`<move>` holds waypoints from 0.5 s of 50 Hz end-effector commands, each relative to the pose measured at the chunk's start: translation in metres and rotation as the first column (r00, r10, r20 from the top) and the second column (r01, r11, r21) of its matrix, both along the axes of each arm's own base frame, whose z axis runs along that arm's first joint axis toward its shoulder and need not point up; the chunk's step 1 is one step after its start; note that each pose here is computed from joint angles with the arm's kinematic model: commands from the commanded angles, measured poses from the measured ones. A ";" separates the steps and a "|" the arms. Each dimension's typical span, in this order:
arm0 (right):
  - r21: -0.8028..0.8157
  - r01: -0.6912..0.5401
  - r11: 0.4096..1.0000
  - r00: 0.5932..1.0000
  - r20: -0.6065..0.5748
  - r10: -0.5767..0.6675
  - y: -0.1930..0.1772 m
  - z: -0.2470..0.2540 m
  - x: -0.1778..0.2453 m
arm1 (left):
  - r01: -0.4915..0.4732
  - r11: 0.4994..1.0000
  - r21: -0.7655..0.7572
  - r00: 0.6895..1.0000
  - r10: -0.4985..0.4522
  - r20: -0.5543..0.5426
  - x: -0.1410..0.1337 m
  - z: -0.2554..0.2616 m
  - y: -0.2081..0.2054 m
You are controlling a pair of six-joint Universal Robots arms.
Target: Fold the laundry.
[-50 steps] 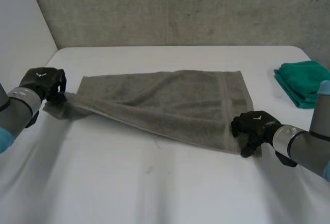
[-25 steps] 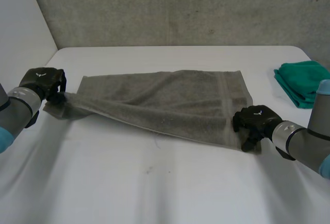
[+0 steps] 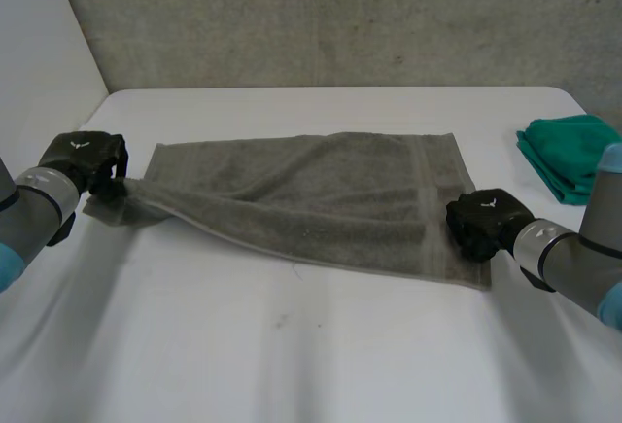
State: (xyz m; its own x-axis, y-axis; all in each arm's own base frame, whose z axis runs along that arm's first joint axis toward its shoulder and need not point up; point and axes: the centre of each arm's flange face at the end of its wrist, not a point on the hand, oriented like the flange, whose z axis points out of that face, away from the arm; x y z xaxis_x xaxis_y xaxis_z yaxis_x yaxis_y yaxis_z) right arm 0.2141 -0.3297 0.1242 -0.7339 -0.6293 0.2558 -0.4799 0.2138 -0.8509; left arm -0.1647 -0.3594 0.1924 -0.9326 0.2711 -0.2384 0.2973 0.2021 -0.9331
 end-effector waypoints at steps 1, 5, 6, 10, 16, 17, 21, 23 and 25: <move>-0.041 0.012 0.999 1.000 0.022 -0.011 0.009 0.032 -0.002 | 0.001 1.000 0.027 1.000 -0.001 -0.018 -0.001 0.002 0.008; 0.037 0.001 0.999 1.000 0.018 -0.002 0.025 0.029 -0.003 | 0.003 1.000 0.029 1.000 -0.002 -0.018 -0.002 0.002 0.010; 0.052 -0.002 0.999 1.000 0.018 0.002 0.028 0.027 -0.003 | 0.003 1.000 0.030 1.000 -0.002 -0.017 -0.001 0.002 0.010; 0.102 -0.010 0.995 1.000 0.017 0.008 0.039 0.017 -0.005 | 0.006 0.999 0.033 1.000 -0.005 -0.018 -0.002 0.000 0.011; 0.077 -0.025 0.997 0.999 0.027 0.023 0.038 0.009 -0.004 | 0.006 0.999 0.033 1.000 -0.005 -0.018 -0.002 0.000 0.011; 0.073 -0.026 0.997 0.999 0.026 0.024 0.037 0.008 -0.004 | 0.006 0.999 0.033 1.000 -0.005 -0.018 -0.002 0.000 0.011; 0.069 -0.027 0.997 0.999 0.026 0.025 0.032 0.003 -0.003 | 0.006 0.999 0.033 1.000 -0.005 -0.018 -0.002 0.000 0.011; 0.058 -0.028 0.998 0.999 0.024 0.027 0.029 0.001 -0.003 | 0.006 0.999 0.033 1.000 -0.005 -0.018 -0.002 0.000 0.011; 0.052 -0.030 0.998 0.999 0.022 0.029 0.028 -0.001 -0.002 | 0.006 0.999 0.033 1.000 -0.005 -0.018 -0.002 0.000 0.011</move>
State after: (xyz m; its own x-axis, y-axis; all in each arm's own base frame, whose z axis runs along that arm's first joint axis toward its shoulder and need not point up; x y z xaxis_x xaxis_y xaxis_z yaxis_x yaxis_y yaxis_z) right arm 0.2108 -0.2951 0.1284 -0.7221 -0.6651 0.1903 -0.4654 0.2635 -0.8449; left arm -0.1668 -0.3482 0.1919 -0.9350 0.2840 -0.2124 0.2821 0.2324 -0.9308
